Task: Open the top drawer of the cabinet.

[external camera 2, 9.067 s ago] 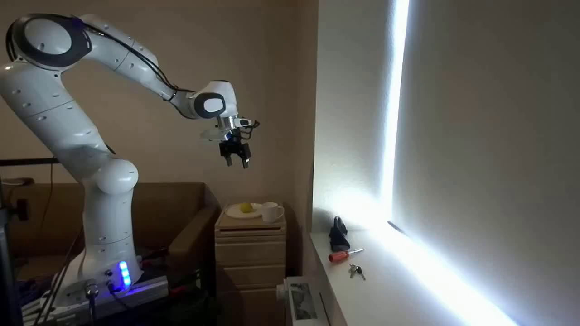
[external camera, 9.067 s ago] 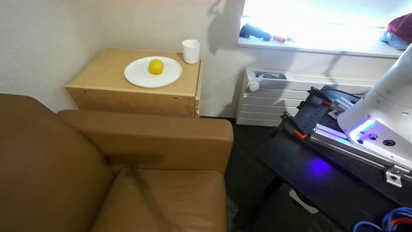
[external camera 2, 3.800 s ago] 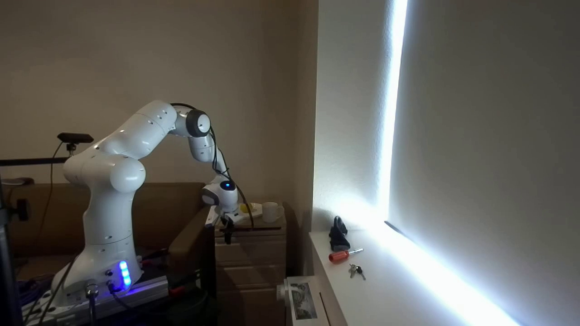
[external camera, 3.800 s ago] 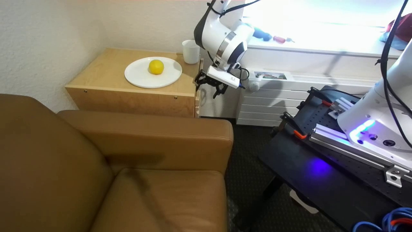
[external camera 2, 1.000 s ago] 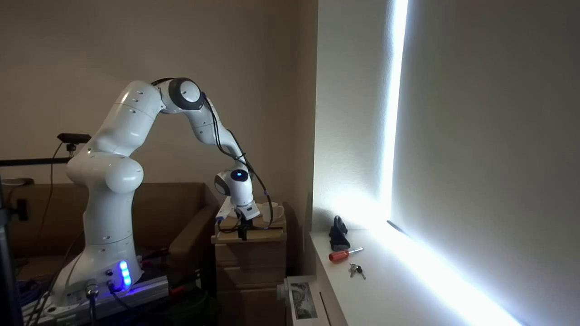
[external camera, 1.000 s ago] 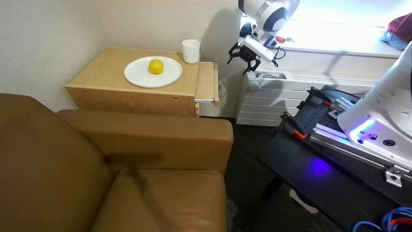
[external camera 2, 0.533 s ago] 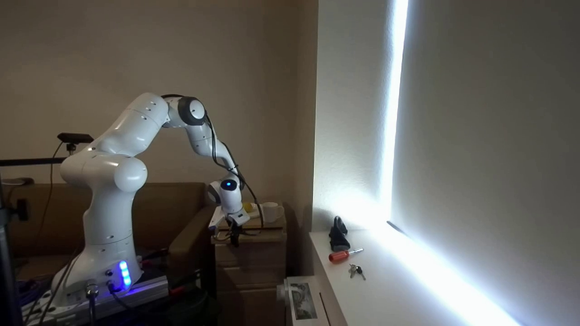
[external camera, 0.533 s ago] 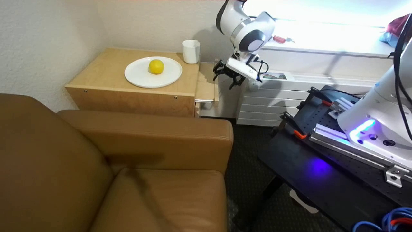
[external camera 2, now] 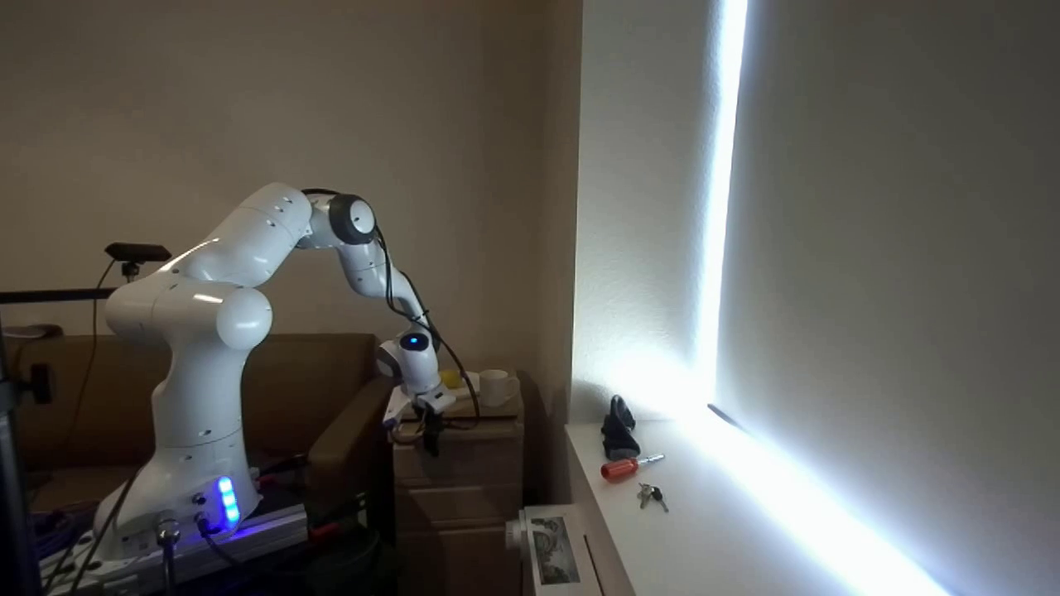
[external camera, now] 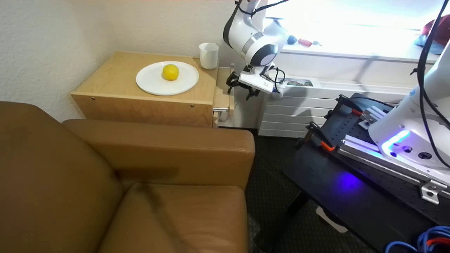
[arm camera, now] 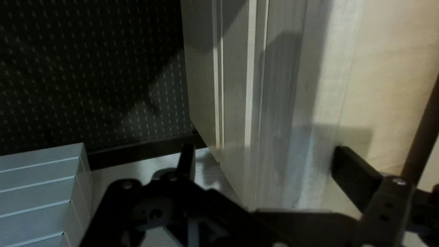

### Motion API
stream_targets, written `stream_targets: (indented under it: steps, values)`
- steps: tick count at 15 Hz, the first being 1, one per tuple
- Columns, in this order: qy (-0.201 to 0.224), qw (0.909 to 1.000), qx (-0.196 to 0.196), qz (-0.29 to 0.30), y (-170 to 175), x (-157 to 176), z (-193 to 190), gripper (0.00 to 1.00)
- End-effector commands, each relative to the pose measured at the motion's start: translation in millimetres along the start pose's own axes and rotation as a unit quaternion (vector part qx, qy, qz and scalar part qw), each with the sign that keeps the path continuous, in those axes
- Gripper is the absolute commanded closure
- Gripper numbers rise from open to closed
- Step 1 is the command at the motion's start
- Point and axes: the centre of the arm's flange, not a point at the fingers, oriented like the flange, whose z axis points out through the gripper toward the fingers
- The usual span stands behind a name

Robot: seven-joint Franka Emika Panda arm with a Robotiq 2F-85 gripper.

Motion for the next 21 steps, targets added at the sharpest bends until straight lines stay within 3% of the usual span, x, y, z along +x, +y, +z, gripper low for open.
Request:
stream_targets:
  steps: [1, 9, 15, 18, 19, 21]
  values:
    - [0.03, 0.9965, -0.076, 0.015, 31, 22, 18, 0.0]
    - [0.01, 0.987, -0.12, 0.107, 118, 67, -7, 0.0]
    - [-0.01, 0.9723, -0.139, 0.188, 191, 92, -22, 0.0]
    - [-0.045, 0.963, -0.121, 0.236, 206, 117, -59, 0.0]
    - [-0.041, 0.9769, -0.096, 0.186, 173, 74, -63, 0.0]
    - [-0.043, 0.9753, -0.094, 0.195, 181, 81, -68, 0.0]
